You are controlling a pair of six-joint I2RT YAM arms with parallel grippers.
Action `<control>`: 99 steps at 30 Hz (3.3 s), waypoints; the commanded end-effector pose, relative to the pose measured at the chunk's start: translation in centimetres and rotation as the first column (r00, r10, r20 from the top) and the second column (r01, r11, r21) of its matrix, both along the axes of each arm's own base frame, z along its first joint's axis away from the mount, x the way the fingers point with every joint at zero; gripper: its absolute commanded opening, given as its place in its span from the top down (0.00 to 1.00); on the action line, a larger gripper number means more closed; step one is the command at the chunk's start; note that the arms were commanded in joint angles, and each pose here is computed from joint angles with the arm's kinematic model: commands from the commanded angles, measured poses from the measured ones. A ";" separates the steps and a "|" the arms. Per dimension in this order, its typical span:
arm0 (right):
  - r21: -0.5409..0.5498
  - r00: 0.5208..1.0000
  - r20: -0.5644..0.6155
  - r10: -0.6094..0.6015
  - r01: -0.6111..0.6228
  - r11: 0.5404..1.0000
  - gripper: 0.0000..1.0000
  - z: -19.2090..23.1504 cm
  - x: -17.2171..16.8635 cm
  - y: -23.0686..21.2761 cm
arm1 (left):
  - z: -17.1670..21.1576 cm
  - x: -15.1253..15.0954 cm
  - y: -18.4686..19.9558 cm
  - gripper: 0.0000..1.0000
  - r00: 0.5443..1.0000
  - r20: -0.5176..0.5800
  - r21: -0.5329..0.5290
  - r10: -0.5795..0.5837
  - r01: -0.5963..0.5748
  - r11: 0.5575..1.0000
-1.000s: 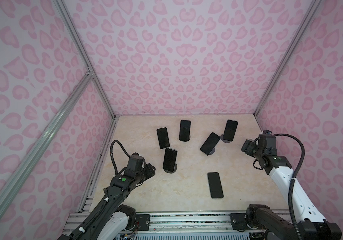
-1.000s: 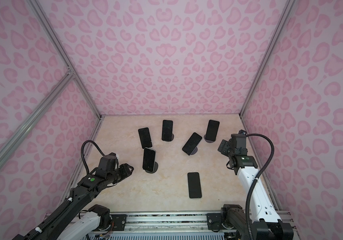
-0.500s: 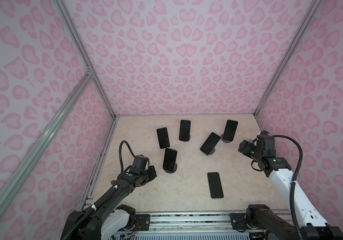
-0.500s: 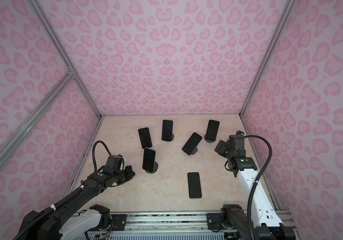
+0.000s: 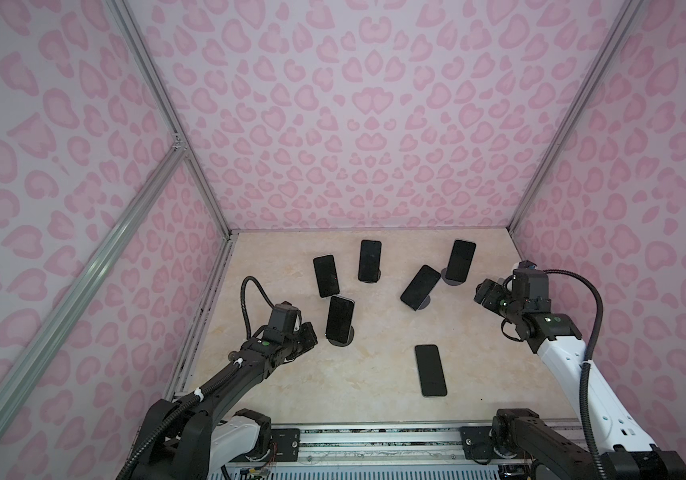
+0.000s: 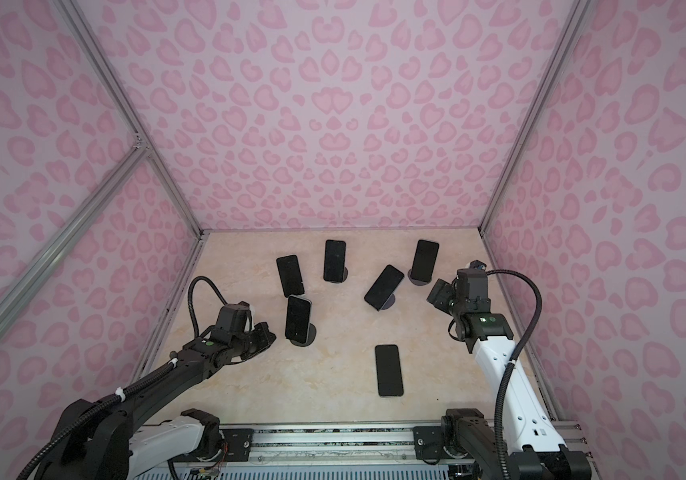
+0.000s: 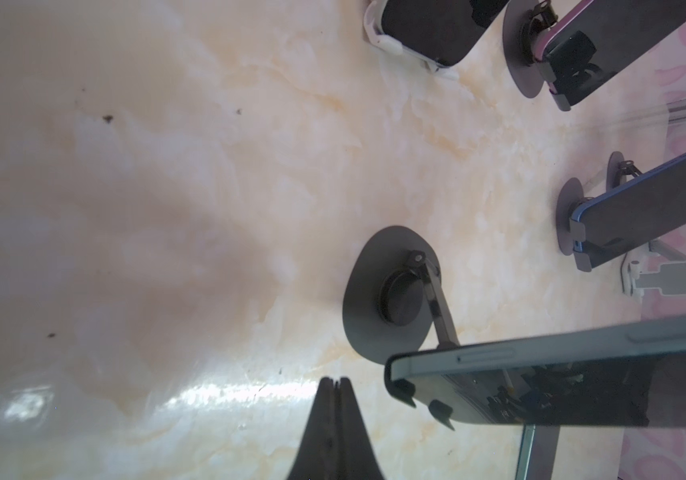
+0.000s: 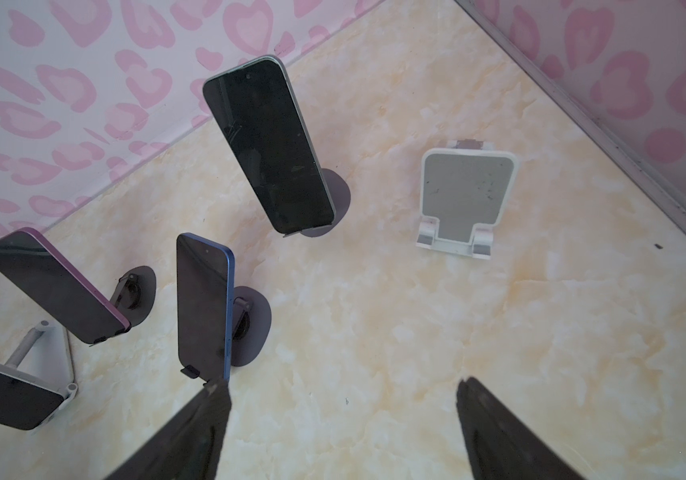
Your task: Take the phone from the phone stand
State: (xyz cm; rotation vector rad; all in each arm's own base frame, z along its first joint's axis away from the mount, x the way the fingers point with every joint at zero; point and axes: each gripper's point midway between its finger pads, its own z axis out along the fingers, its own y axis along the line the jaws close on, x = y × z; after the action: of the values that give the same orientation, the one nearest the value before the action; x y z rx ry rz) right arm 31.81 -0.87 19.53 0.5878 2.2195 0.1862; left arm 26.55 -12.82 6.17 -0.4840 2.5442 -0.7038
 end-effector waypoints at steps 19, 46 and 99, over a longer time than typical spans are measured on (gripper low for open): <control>-0.023 1.000 -0.003 0.006 -0.006 1.000 0.13 -0.6 0.2 -0.2 | -0.7 0.5 -2.4 0.96 0.998 -0.016 -0.033 -0.067 0.066 0.997; -0.026 1.000 -0.024 0.005 -0.006 1.000 0.13 -1.7 0.3 -0.2 | -1.3 -0.5 -3.1 0.96 0.996 -0.029 -0.026 -0.090 0.089 0.996; -0.042 0.999 0.013 0.041 -0.041 0.998 0.04 -2.0 0.5 -0.4 | 18.5 1.8 -3.0 0.02 0.954 0.241 0.387 -0.178 0.073 0.919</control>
State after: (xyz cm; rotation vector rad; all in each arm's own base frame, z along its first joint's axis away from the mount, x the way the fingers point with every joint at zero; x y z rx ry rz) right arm 31.93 -1.15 17.13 0.5467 2.2415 0.1724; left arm 27.59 -15.52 24.88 -0.1508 2.3528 -0.3900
